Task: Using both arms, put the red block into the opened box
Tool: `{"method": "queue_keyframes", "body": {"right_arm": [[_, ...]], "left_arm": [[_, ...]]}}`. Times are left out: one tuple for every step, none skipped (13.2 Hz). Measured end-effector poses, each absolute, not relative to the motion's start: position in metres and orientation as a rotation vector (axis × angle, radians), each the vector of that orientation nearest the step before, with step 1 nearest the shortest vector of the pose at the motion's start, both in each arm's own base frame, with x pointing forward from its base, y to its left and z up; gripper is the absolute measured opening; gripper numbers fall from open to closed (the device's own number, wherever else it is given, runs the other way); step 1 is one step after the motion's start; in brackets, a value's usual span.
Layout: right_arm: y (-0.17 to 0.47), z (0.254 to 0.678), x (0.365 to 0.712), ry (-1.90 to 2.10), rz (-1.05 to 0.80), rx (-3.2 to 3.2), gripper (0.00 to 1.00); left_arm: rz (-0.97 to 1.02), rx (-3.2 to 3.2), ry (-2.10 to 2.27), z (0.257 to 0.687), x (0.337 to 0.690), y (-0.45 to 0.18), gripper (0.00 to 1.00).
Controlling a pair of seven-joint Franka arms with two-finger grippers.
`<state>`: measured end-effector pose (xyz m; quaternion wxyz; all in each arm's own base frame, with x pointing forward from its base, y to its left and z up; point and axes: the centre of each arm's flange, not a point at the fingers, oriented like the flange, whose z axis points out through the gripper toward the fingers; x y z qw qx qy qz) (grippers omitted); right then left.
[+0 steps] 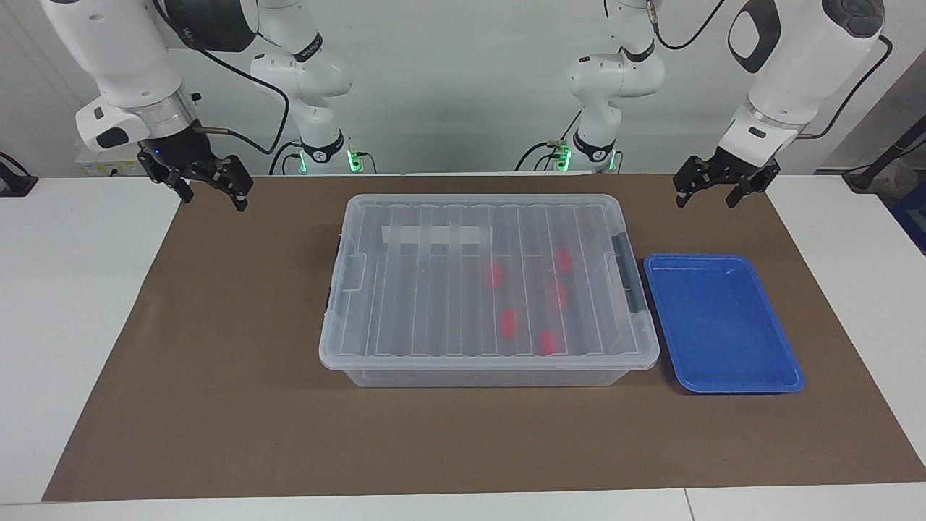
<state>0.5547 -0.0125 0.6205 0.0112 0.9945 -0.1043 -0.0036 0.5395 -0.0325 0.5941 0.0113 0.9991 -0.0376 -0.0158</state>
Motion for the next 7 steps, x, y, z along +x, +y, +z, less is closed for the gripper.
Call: {"method": "queue_keyframes", "body": {"right_arm": [[-0.0123, 0.6204, 0.5547, -0.325, -0.012, 3.102, 1.0], [-0.012, 0.6203, 0.5547, -0.324, -0.012, 3.102, 1.0], [-0.0118, 0.6203, 0.5547, -0.324, -0.012, 3.102, 1.0], [-0.0117, 0.6203, 0.5547, -0.323, -0.012, 3.102, 1.0], [-0.0115, 0.6203, 0.5548, -0.323, -0.012, 3.102, 1.0], [-0.0114, 0.6203, 0.5548, -0.323, -0.012, 3.103, 1.0], [-0.0112, 0.6202, 0.5548, -0.322, -0.012, 3.103, 1.0]], "left_arm": [[-0.049, 3.116, -0.117, 0.5941, 0.5395, -0.0325, 1.0], [-0.049, 3.116, -0.117, 0.5941, 0.5395, -0.0324, 1.0], [-0.049, 3.116, -0.116, 0.5941, 0.5395, -0.0322, 1.0], [-0.049, 3.116, -0.114, 0.5942, 0.5396, -0.0314, 1.0], [-0.049, 3.116, -0.111, 0.5943, 0.5395, -0.0305, 1.0], [-0.048, 3.116, -0.11, 0.5944, 0.5395, -0.0299, 1.0], [-0.048, 3.116, -0.11, 0.5944, 0.5395, -0.0298, 1.0]]}}
